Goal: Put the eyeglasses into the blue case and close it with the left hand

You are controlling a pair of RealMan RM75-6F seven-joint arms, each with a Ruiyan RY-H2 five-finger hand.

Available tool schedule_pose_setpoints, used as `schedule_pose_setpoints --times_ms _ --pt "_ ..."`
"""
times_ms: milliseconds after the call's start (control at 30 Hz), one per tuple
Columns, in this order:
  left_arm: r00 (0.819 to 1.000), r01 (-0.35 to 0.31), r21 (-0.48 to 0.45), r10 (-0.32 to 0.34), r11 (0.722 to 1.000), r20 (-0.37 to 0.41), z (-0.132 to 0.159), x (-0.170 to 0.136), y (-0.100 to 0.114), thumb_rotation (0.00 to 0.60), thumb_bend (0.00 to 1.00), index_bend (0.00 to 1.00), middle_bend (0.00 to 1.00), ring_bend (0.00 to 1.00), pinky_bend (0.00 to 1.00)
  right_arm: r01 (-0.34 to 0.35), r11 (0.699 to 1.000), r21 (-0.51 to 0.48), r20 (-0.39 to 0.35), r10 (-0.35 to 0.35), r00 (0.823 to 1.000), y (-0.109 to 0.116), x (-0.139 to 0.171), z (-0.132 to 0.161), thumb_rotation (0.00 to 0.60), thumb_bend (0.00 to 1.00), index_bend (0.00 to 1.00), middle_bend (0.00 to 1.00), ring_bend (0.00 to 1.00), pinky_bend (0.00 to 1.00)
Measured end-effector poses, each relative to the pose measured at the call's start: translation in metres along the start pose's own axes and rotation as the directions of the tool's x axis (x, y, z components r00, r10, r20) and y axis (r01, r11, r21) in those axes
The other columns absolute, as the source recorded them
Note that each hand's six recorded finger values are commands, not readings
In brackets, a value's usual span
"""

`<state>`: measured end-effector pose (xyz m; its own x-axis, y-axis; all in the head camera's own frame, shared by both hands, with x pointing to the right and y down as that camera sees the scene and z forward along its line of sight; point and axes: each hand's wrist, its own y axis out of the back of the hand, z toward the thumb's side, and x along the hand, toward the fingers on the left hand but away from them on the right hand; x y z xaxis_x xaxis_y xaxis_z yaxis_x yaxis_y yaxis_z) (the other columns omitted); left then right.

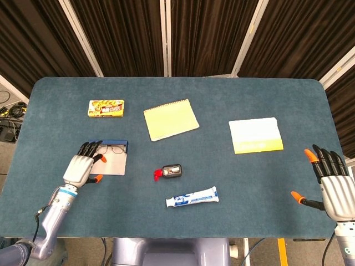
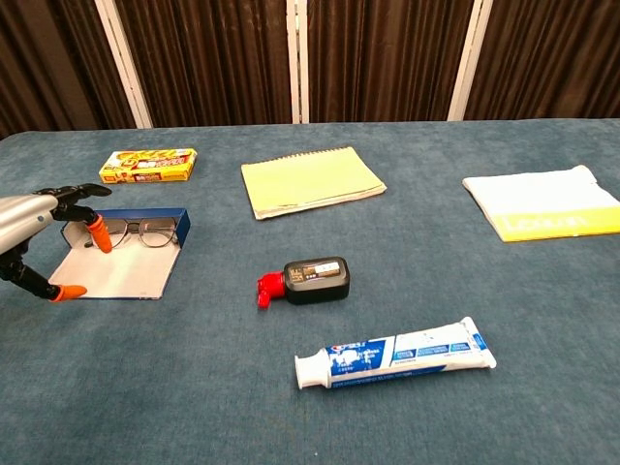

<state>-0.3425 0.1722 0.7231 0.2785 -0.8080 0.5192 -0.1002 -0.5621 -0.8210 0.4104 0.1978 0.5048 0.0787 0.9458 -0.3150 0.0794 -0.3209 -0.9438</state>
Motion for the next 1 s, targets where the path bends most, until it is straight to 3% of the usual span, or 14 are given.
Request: schedule_pose_setpoints --times_ms 367,767,1000 --pt "0.999 0.034 -0.020 -0.035 0.999 -0.011 0.001 0.010 -0.024 0.600 0.23 0.40 0.00 0.00 0.00 -0.007 1.000 -0.005 0.011 0.007 1.000 -0.001 -0.002 -0.003 0.600 0.00 0.00 0.00 0.00 0.00" --pt "0.999 0.035 -0.009 -0.035 0.999 -0.019 0.000 0.016 -0.029 0.600 0.23 0.40 0.00 0.00 0.00 -0.007 1.000 -0.002 0.010 0.007 1.000 -0.001 -0.002 -0.003 0.600 0.00 0.00 0.00 0.00 0.00" --pt "0.999 0.043 -0.016 -0.043 0.999 -0.020 -0.003 0.015 -0.031 0.600 0.48 0.42 0.00 0.00 0.00 -0.008 1.000 0.000 0.009 0.008 1.000 -0.002 -0.002 -0.003 0.600 0.00 0.00 0.00 0.00 0.00"
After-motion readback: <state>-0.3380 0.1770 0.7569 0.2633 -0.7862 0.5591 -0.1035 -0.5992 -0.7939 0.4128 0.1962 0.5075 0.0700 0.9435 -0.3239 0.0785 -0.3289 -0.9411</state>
